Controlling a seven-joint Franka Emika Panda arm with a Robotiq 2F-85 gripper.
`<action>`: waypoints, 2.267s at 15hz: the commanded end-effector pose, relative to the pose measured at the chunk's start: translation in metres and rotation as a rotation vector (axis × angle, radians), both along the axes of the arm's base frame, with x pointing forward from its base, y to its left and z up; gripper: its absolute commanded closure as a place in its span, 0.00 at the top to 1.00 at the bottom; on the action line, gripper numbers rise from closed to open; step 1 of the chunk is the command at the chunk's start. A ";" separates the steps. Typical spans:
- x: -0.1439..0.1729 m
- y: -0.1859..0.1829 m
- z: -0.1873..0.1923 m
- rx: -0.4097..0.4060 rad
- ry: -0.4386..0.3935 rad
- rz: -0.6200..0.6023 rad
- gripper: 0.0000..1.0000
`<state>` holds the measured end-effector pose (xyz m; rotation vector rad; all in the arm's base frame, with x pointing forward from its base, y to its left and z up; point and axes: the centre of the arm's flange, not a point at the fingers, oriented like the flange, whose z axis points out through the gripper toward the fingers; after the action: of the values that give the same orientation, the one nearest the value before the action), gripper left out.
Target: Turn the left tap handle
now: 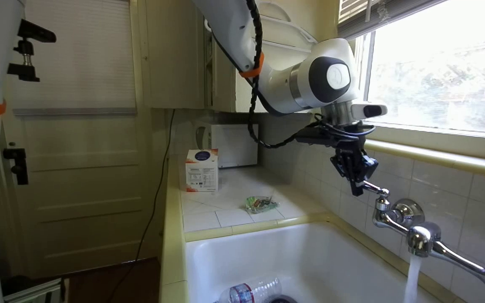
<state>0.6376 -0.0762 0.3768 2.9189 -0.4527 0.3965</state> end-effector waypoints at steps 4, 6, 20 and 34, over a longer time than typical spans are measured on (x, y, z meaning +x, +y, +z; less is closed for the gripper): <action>0.028 -0.006 0.000 0.057 -0.074 -0.226 0.00; 0.030 -0.007 -0.004 0.059 -0.077 -0.263 0.00; -0.100 0.001 0.058 0.019 0.202 -0.049 0.54; -0.177 -0.036 0.106 0.122 0.207 -0.201 0.99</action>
<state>0.4610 -0.1126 0.4827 2.9480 -0.7532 0.0403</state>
